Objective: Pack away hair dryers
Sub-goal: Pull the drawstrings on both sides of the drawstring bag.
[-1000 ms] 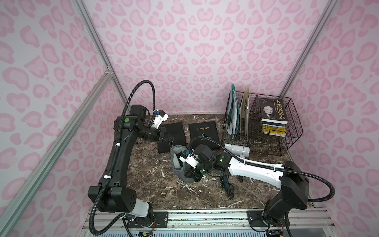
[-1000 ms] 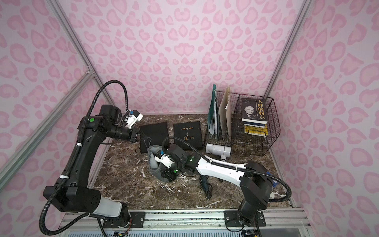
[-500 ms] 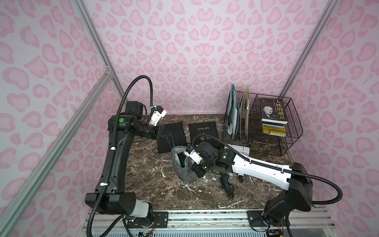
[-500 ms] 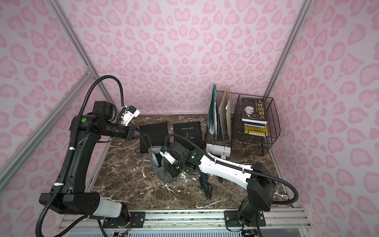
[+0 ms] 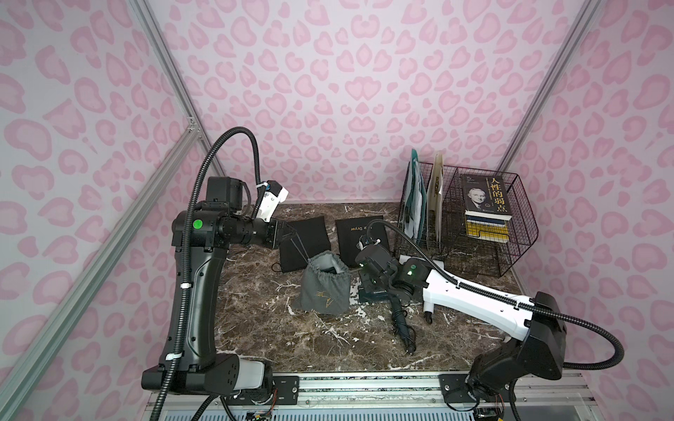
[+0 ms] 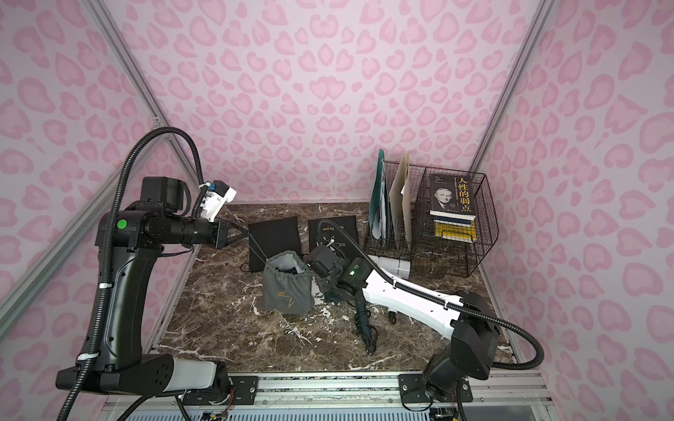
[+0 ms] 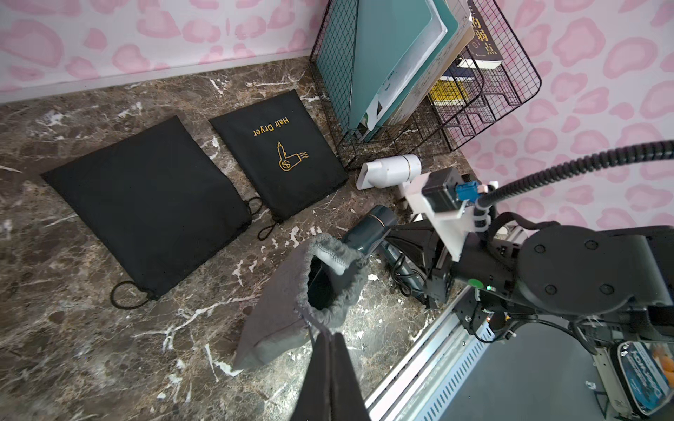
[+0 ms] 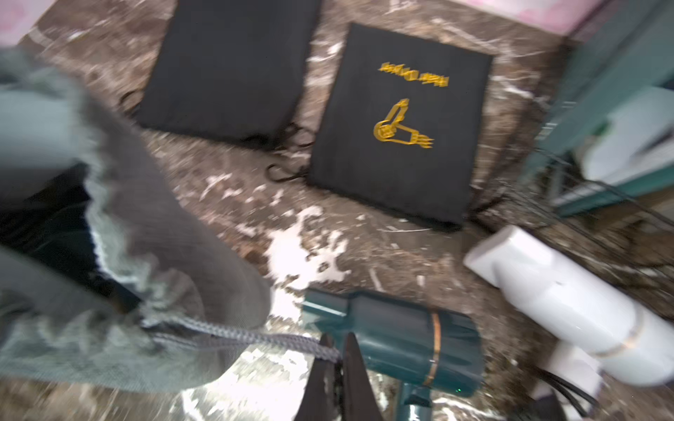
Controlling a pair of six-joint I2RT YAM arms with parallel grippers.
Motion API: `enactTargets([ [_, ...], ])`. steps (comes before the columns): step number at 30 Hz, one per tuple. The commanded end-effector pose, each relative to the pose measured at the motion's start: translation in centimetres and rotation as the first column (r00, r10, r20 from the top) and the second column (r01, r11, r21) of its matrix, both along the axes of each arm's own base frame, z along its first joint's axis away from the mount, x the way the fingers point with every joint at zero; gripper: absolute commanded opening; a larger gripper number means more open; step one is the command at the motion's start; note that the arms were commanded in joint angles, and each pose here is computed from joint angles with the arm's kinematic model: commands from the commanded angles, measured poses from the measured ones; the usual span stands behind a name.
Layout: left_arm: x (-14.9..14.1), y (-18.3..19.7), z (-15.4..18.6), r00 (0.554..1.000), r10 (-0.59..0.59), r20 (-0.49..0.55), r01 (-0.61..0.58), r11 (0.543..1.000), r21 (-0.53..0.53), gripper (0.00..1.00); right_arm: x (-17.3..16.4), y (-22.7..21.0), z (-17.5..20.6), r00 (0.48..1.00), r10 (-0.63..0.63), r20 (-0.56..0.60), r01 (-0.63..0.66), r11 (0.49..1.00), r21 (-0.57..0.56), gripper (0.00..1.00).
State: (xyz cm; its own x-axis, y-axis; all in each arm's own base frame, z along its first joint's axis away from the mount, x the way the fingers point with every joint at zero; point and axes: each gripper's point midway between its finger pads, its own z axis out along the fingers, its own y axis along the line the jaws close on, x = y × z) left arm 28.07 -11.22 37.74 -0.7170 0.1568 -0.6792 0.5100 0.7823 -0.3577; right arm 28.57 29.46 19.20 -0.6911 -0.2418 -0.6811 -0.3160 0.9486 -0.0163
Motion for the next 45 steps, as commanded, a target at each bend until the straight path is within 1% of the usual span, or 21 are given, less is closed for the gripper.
enactTargets([
  [1, 0.2, 0.6, 1.4, 0.996, 0.020, 0.085, -0.023, 0.999, 0.034, 0.01, 1.7, -2.7, 2.0, 0.979, -0.169, 0.113, 0.171, 0.985, -0.001, 0.00],
  [6, -0.5, 1.0, 2.4, 0.991, 0.033, 0.127, -0.039, 0.998, 0.050, 0.01, 3.0, -5.8, 5.5, 0.926, -0.284, 0.247, 0.289, 0.957, 0.017, 0.00],
  [10, -1.0, 1.2, 2.7, 0.989, 0.029, 0.146, -0.039, 0.997, 0.060, 0.01, 4.0, -8.3, 7.4, 0.901, -0.332, 0.281, 0.336, 0.941, 0.034, 0.00],
  [17, -1.1, 2.7, 3.0, 0.978, 0.076, 0.194, -0.096, 0.991, 0.096, 0.02, 5.0, -12.5, 9.6, 0.855, -0.391, 0.342, 0.412, 0.911, 0.011, 0.00],
  [26, -0.5, 4.4, 1.5, 0.979, 0.114, 0.169, -0.133, 0.985, 0.111, 0.02, 5.1, -17.3, 11.9, 0.784, -0.468, 0.408, 0.498, 0.866, 0.035, 0.00],
  [33, -0.1, 5.3, 0.7, 0.977, 0.132, 0.167, -0.156, 0.979, 0.135, 0.02, 4.7, -20.6, 13.1, 0.739, -0.509, 0.441, 0.552, 0.833, 0.035, 0.00],
  [45, 0.2, 6.9, 0.2, 0.970, 0.161, 0.181, -0.194, 0.965, 0.179, 0.02, 4.0, -26.3, 13.0, 0.677, -0.570, 0.465, 0.645, 0.764, -0.004, 0.00],
])
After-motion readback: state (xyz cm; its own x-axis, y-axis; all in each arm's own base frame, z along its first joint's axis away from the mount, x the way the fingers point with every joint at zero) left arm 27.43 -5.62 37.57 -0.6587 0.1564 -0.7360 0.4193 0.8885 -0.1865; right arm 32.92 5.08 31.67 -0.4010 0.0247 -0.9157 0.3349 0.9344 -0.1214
